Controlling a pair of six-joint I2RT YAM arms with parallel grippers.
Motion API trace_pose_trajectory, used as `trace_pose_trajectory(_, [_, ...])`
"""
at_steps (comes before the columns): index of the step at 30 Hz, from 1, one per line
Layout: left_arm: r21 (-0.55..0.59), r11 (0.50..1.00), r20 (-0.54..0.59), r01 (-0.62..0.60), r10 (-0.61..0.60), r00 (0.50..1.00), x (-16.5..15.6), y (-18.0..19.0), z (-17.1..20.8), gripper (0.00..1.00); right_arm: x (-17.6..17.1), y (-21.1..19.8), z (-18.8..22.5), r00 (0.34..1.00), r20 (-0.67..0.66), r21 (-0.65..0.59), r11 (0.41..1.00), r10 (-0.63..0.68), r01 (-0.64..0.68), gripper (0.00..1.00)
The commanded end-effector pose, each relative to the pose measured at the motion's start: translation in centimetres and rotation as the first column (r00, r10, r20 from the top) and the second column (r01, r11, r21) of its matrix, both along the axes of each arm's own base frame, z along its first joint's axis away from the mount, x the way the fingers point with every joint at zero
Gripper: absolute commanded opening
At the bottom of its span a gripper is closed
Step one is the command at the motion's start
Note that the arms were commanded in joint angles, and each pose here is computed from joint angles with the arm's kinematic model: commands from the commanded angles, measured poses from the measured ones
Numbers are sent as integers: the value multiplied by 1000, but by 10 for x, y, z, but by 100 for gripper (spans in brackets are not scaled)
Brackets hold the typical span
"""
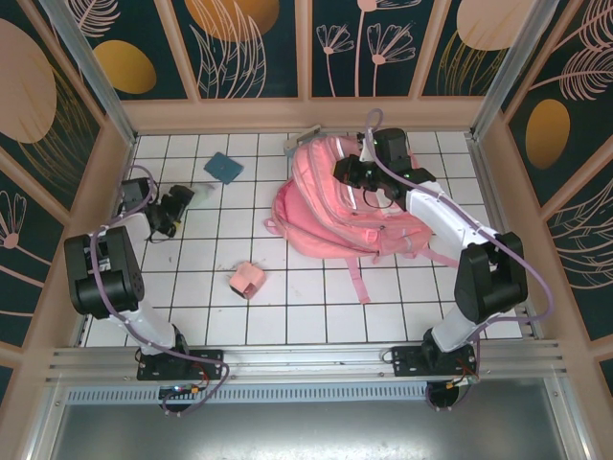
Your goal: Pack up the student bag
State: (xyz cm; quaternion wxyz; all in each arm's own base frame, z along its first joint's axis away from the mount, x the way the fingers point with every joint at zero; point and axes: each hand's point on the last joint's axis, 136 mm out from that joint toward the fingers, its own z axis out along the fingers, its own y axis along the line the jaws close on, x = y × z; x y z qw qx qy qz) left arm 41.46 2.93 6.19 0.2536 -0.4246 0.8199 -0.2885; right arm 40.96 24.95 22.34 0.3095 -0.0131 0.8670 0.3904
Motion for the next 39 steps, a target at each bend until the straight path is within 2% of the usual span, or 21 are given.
trace_pose_trajectory(1, [-78, 996, 59, 33, -29, 998, 1, -26, 29, 89, 0, 18, 9, 998, 34, 47, 998, 50, -52, 0])
trace_pose_trajectory(4, [-62, 997, 88, 47, -41, 995, 3, -27, 47, 89, 0, 21, 9, 998, 34, 46, 997, 56, -57, 0])
trace_pose_trajectory(9, [77, 994, 81, 83, -89, 993, 12, -14, 67, 90, -1, 20, 10, 998, 36, 43, 997, 56, -58, 0])
trace_pose_trajectory(14, [162, 983, 40, 86, -94, 995, 15, -2, 64, 89, -5, 19, 9, 998, 34, 38, 998, 51, -52, 0])
trace_pose_trajectory(18, [304, 949, -5, 83, -86, 996, 25, 21, 59, 90, -7, 16, 9, 998, 37, 34, 998, 47, -49, 0])
trace_pose_trajectory(22, [369, 921, -52, 122, -111, 993, 43, 34, 45, 91, -9, 15, 7, 998, 34, 31, 998, 47, -48, 0])
trace_pose_trajectory(28, [337, 930, -109, 146, -115, 987, 49, 36, 12, 90, -8, 15, 10, 998, 37, 30, 999, 44, -45, 0])
trace_pose_trajectory(35, [211, 972, -141, 102, -73, 987, 16, 17, -16, 89, -10, 12, 8, 999, 39, 25, 999, 34, -35, 0])
trace_pose_trajectory(39, [118, 989, -117, 85, -71, 991, 0, -6, -17, 88, -10, 12, 5, 999, 32, 24, 999, 36, -37, 0])
